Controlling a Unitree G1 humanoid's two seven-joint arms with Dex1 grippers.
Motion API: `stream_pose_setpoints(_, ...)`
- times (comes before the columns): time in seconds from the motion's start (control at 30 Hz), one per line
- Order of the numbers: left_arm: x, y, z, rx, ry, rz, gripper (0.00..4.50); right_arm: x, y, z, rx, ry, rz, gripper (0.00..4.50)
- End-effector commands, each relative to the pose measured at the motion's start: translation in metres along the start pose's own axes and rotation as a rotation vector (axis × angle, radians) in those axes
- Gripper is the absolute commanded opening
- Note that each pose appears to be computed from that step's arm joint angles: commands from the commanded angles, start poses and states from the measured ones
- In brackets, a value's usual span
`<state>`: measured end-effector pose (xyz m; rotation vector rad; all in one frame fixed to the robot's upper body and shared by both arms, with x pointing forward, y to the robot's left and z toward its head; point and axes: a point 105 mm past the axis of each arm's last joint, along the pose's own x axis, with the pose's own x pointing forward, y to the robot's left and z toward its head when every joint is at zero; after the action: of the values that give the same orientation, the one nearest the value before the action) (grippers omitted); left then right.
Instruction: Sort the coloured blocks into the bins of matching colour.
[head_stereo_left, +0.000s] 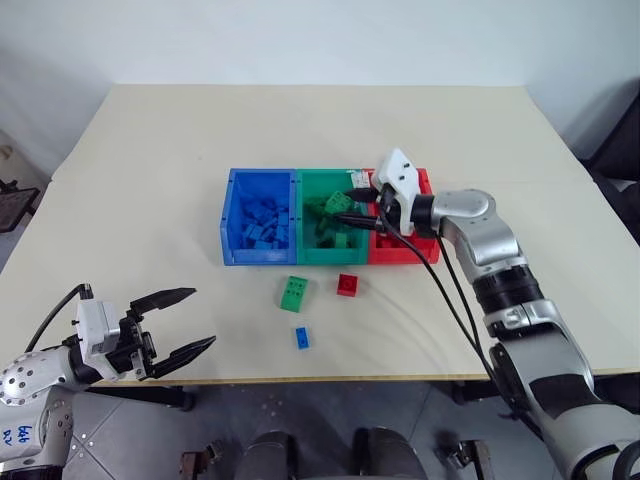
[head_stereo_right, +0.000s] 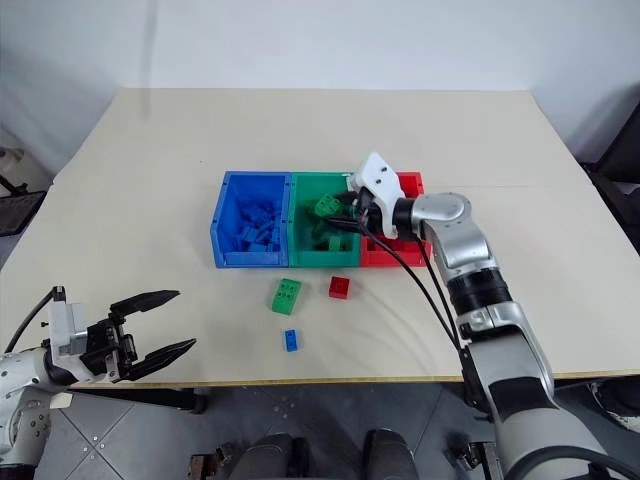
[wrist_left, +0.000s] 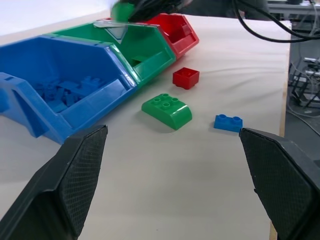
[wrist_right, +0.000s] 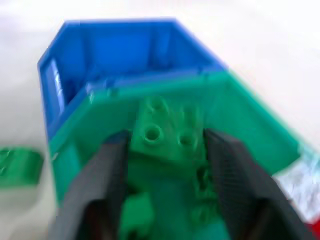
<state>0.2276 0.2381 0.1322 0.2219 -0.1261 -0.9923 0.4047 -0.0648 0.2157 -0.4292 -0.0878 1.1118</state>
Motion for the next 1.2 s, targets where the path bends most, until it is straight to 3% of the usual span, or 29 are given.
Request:
stream_pose_setpoints(0.03,-0.002,-0.001,0.009,0.041,-0.018,0.012,4.50,-0.008,-0.009,0.009,-0.038,-0.038,-0.019,3.90)
stream_pose_setpoints(0.1,-0.002,-0.001,0.009,0.040,-0.018,0.012,4.50,-0.014,-0.007,0.008,-0.046,-0.036,-0.005,4.48)
stream_pose_setpoints(0.3,0.003,0.003,0.008,0.035,-0.025,-0.003,4.50,-0.053,0.005,-0.002,-0.027,-0.013,0.069,4.48)
stream_pose_setpoints(0.47,0.001,0.010,0.006,0.024,-0.024,-0.016,4.50,-0.118,0.040,-0.028,-0.021,0.079,0.211,4.48)
stream_pose_setpoints(0.83,-0.022,0.021,-0.004,0.009,0.035,-0.021,4.50,-0.228,0.049,-0.071,0.128,0.282,0.086,4.48)
stream_pose_setpoints(1.0,-0.021,0.024,-0.003,0.010,0.039,-0.030,4.50,-0.227,0.051,-0.071,0.121,0.302,0.062,4.48)
stream_pose_setpoints(1.2,-0.014,0.025,0.000,0.018,0.027,-0.041,4.50,-0.185,0.062,-0.070,0.125,0.275,0.074,4.48)
